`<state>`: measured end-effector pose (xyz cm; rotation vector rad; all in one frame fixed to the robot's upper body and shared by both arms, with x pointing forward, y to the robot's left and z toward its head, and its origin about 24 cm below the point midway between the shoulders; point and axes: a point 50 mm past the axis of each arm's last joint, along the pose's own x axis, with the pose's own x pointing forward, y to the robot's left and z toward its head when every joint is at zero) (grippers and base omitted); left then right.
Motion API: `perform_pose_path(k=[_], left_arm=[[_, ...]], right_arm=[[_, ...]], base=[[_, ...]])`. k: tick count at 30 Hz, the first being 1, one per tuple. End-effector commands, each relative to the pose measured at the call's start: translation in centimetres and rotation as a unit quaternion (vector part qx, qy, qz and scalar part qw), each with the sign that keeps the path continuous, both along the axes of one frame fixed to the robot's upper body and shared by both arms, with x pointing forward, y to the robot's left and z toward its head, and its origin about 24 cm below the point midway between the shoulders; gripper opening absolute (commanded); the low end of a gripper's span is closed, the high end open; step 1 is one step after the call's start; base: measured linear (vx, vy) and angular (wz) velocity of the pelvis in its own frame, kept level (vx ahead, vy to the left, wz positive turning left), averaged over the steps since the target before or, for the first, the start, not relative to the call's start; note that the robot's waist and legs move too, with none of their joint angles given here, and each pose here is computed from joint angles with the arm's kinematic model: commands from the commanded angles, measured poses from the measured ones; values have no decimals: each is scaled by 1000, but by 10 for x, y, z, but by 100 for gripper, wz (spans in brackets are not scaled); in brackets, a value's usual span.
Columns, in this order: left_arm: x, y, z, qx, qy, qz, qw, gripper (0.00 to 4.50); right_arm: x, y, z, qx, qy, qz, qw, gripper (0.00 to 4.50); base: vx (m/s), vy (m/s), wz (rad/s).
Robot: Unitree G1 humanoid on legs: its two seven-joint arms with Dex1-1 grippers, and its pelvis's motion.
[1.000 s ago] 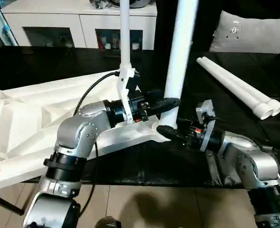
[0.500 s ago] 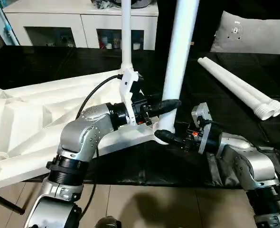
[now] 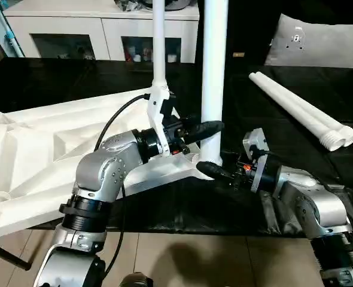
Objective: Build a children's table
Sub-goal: Insert table leg to table base
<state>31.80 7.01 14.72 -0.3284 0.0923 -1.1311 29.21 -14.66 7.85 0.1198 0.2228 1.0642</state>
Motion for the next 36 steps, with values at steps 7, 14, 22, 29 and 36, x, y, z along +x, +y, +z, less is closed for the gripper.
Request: perform_pose_path(k=[7,14,22,29,36], left_arm=[[11,2,12,-15,9,45,999,190],[20,14,11,-4,23,79,997,190],[23,21,13,0,24,93,995,190],[21,22,14,7,20,79,997,190],[16,21,17,2,18,50,999,190]], right_arm=[[7,-1,8,17,-5,-19,1000,350],[9,-21,22,82,-16,-54,995,401],[22,-50,36,145,-15,-161,976,444],[20,-53,37,124,-8,-138,983,444],[15,-44,38,113,3,-90,990,444]], base=[[0,0,0],[0,0,0],[0,0,0],[0,0,0],[0,0,0]])
